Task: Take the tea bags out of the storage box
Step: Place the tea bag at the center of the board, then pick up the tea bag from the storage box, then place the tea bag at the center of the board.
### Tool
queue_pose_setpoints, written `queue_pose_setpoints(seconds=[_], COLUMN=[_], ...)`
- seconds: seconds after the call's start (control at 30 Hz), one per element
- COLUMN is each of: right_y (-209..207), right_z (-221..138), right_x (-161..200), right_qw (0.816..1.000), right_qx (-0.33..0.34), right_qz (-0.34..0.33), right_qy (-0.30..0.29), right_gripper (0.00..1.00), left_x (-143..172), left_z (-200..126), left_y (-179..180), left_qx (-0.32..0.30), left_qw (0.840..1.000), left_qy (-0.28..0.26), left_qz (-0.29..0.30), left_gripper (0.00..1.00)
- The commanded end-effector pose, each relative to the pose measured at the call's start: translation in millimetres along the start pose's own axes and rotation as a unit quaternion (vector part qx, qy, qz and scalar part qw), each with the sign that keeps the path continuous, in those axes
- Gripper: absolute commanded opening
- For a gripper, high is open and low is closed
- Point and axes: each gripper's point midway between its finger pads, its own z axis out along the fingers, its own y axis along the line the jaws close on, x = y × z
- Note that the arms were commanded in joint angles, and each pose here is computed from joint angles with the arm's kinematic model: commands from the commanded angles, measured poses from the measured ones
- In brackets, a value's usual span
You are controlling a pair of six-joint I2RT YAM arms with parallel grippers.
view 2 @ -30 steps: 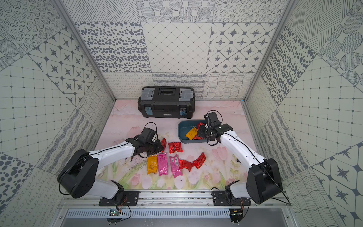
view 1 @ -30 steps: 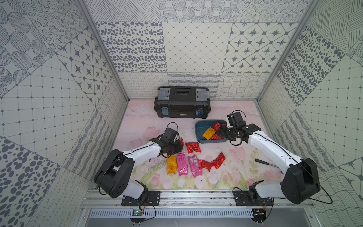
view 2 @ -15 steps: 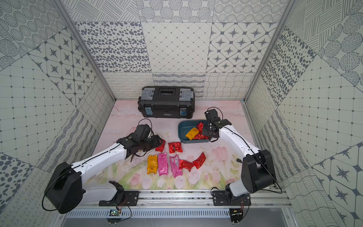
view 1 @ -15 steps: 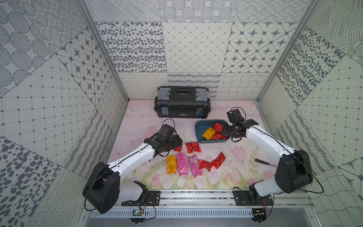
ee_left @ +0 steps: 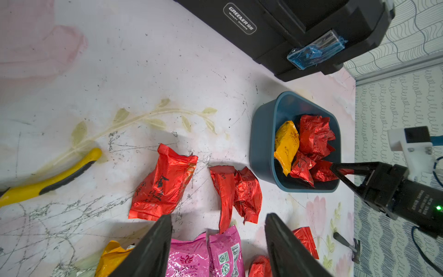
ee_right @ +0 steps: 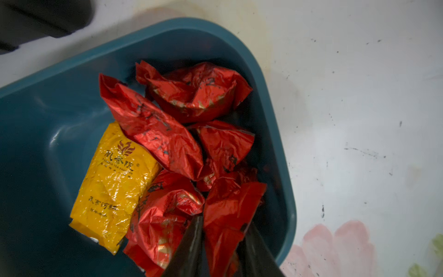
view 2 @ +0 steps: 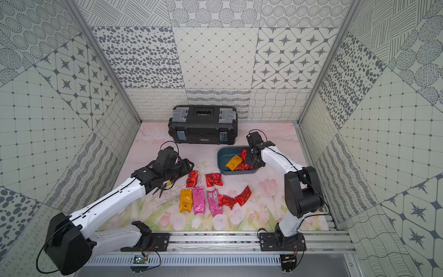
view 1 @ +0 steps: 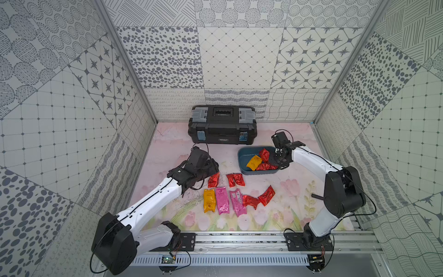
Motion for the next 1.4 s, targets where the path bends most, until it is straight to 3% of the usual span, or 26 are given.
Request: queue_pose_setpoints(seconds=[0.0, 0.27, 0.5, 0.77, 0.9, 1.17, 1.37], right_y=[5.7, 3.9, 3.9, 35.2, 44.9, 80.8, 89.7], right_z=[-3.5, -29.4, -65.6, -112.2, -127.0, -115.3, -83.5], right_x=[-13.0, -8.6, -4.5, 28.3, 53.9, 123.2, 133.6], right_qw=[1.000, 0.999, 0.996, 0.976, 0.968, 0.954, 0.957], right_qx=[-0.014, -0.038, -0.072, -0.213, -0.249, -0.271, -0.244], right_qz=[0.007, 0.015, 0.015, -0.015, -0.034, -0.091, -0.102], right_qy=[-0.016, -0.035, -0.058, -0.040, -0.015, 0.086, 0.121], right_gripper=[0.17, 0.02, 0.00, 0.00, 0.00, 0.00, 0.00], left_x=[-4.3, -3.1, -3.7, -3.3, -3.9, -1.6, 1.0], left_z=[-5.9, -4.8, -1.4, 1.7, 4.4, 11.8, 13.1], left_y=[8.9, 9.7, 4.7, -2.1, -5.7, -11.1, -9.3], left_qx=[-0.020, -0.017, -0.006, 0.017, 0.027, 0.038, 0.037], left_qw=[1.000, 1.000, 1.000, 1.000, 0.999, 0.999, 0.999], left_qy=[-0.014, -0.014, -0.013, -0.015, -0.016, -0.006, -0.001], left_qz=[-0.011, -0.014, -0.019, -0.014, -0.014, -0.013, -0.012], left_gripper=[0.66, 0.66, 0.66, 0.66, 0.66, 0.66, 0.66])
